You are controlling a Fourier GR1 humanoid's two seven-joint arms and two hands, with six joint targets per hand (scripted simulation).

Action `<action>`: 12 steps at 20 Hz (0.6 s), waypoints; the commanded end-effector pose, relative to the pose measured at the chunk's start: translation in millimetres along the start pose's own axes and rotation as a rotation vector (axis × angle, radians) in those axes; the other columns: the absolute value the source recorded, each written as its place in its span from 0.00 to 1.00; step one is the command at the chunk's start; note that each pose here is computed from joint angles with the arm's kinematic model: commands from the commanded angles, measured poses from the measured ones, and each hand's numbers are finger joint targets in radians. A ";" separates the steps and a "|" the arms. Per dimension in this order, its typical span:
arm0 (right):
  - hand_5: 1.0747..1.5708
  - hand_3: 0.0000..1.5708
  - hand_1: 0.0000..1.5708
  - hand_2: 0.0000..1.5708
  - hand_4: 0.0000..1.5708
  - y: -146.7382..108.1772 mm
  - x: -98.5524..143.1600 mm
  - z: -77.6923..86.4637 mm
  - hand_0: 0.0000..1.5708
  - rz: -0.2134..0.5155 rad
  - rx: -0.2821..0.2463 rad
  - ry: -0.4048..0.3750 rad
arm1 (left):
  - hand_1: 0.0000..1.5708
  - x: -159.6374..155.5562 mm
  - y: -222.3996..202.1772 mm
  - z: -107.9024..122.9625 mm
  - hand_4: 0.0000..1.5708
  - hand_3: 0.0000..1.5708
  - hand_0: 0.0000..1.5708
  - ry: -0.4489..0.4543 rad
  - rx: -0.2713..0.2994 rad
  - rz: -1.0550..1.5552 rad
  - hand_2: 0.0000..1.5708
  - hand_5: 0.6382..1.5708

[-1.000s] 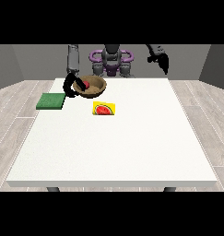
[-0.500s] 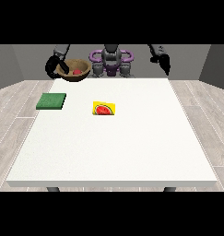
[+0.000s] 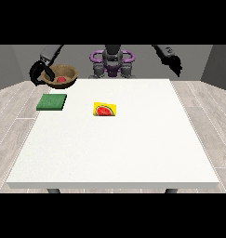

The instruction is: Pick the cup and pour the ball into the bowl, then pick the bowl and place it on the pad

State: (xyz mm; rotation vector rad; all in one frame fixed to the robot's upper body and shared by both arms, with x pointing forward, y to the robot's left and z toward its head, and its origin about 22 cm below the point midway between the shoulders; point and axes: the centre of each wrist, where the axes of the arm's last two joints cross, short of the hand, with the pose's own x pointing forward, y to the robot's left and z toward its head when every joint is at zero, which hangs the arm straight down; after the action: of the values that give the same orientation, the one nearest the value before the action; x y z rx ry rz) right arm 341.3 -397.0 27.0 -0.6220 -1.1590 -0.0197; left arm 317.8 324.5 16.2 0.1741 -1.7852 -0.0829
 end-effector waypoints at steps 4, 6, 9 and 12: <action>1.00 0.00 1.00 1.00 0.55 -63.3 1.5 -6.8 1.00 -0.103 -0.122 -0.113 | 0.00 57.1 114.6 -14.2 0.82 0.00 0.00 -0.197 0.094 0.002 0.00 1.00; 1.00 0.00 1.00 1.00 0.52 -57.0 3.4 -5.1 1.00 -0.064 -0.140 -0.110 | 0.00 59.3 154.2 -2.3 0.81 0.00 0.00 -0.196 0.104 0.034 0.00 1.00; 0.99 0.00 1.00 1.00 0.50 -42.0 8.9 -4.5 1.00 -0.127 -0.109 -0.167 | 0.00 47.0 181.7 14.4 0.79 0.00 0.00 -0.212 0.162 0.034 0.00 1.00; 0.99 0.00 1.00 1.00 0.48 -38.2 -1.1 -8.2 1.00 -0.105 -0.132 -0.131 | 0.00 63.6 173.8 -0.1 0.77 0.00 0.00 -0.148 0.136 0.017 0.00 0.99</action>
State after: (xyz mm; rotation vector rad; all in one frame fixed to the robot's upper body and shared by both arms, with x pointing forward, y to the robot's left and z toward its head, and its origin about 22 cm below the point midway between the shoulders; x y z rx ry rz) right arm 335.6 -433.2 48.7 -0.6731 -1.3221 -0.1382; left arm 295.0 476.8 95.4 0.2475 -1.9687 0.0317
